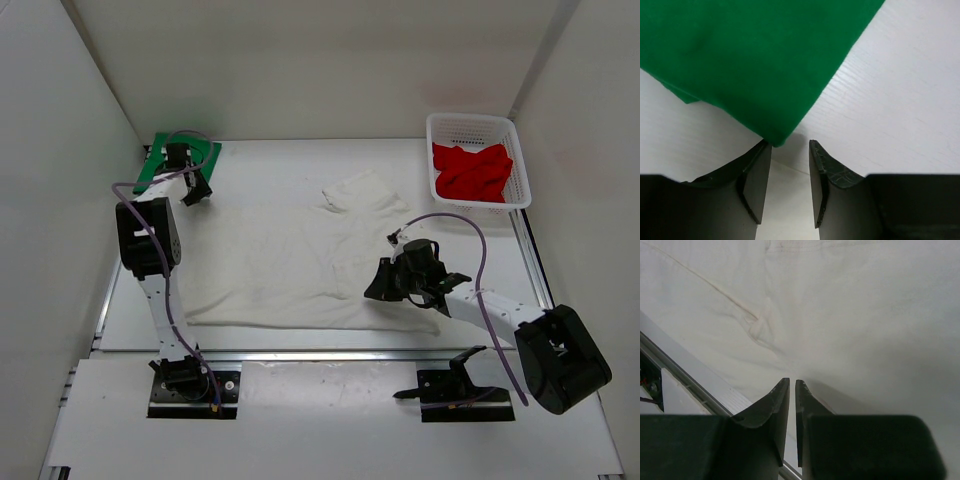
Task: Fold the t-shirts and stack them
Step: Grap the side of the flattened tshirt furthest away from the robot with both arms
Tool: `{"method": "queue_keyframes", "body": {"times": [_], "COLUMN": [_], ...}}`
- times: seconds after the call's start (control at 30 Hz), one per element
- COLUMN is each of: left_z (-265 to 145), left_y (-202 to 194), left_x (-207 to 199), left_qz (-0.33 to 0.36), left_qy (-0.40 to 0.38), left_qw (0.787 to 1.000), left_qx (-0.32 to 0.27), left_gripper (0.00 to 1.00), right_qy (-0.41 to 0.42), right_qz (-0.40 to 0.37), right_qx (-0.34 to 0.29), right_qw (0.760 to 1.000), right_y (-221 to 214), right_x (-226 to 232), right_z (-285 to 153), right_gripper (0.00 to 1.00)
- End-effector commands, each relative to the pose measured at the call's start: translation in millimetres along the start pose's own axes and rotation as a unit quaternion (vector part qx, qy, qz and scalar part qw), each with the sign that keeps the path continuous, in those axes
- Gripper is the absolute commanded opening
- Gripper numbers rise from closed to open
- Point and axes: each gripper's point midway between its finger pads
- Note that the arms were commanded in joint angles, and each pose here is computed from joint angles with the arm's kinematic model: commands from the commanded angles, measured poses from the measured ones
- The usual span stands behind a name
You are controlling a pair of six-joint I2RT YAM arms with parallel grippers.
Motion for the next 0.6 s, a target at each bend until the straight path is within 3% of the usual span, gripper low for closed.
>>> {"method": "queue_keyframes", "body": {"times": [0.0,0.43,0.57], "left_z": [-16,-17,-18], "left_y": [7,-6,-5], "left_x": [9,22,23], "left_qz": [0.012,-0.005,0.002], "left_qy": [0.015,0.019,0.018], "left_qw": [1.000,1.000,1.000], "left_qx": [-0.017,-0.012,-0.014], "left_gripper": [0.47,0.49,0.42], "right_qy": [0.019,0.023,0.019], "right_qz": [-0.017,-0.021,-0.017], "right_qx": [-0.027,-0.029,-0.030], "right_qw": [0.999,0.999,0.999], "right_y": [17,15,16], "right_x": [7,9,8], "right_z": [1,0,1], "right_gripper": [0.09,0.09,0.09]}}
Point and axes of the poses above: each gripper's point midway between its finger pads, its own z axis out along the fingers, its own x axis along the line the jaws close on, y = z × x, and after that the axes turned 3 degrees about -z, right-handed
